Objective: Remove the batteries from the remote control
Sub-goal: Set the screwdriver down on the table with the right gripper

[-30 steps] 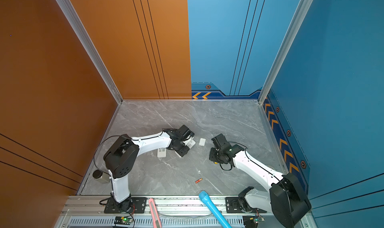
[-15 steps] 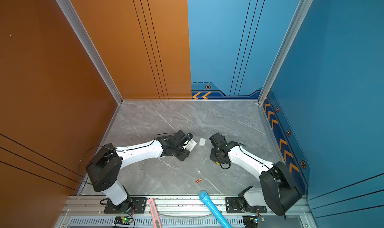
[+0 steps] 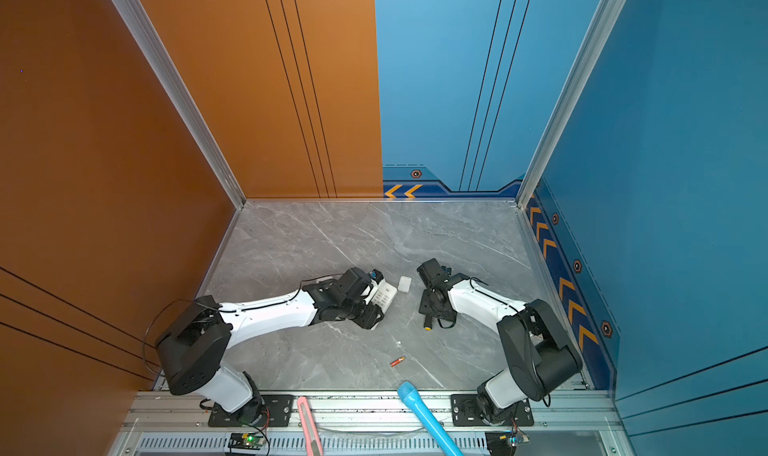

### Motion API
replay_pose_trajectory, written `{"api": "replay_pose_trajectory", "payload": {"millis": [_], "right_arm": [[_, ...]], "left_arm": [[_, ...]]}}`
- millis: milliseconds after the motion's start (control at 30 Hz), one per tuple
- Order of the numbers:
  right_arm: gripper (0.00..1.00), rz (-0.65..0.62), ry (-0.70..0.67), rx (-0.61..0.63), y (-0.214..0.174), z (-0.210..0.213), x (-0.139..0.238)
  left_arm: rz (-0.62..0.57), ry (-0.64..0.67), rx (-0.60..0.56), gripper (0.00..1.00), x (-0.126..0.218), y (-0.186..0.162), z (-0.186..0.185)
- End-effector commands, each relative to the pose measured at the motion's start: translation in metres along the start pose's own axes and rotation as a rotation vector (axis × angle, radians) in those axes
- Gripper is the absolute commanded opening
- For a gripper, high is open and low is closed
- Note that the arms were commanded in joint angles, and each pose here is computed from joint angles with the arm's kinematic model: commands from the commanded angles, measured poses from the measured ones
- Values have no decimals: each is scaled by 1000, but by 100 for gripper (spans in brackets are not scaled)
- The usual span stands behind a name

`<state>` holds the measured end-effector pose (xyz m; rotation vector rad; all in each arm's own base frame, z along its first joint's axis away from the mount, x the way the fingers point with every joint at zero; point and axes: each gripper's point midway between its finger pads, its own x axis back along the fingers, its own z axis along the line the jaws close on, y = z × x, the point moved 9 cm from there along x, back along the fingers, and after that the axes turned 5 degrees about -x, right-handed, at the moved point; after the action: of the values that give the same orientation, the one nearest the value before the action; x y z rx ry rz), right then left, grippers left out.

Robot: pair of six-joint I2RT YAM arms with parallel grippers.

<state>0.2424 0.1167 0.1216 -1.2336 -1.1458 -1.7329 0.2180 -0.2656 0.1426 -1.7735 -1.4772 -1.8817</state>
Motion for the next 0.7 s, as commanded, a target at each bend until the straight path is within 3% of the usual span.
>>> {"api": "replay_pose_trajectory", "payload": {"millis": [0,100,200,367,667], "right_arm": [[72,-87,136,-16,9,5,35],[80,-148,414,-58,15,19,71],[79,-106,646,-71,15,38,86],[71,4,762,-81,5,55,73],[55,65,757,-49,0,72,52]], "left_arm": [[-34,-20,-5,46,6,1,-6],[-64,-21,-20,46,5,6,-7],[-79,-26,-24,46,5,9,-9],[-89,-36,-27,46,3,12,-11],[-110,-75,-65,47,6,11,-20]]}}
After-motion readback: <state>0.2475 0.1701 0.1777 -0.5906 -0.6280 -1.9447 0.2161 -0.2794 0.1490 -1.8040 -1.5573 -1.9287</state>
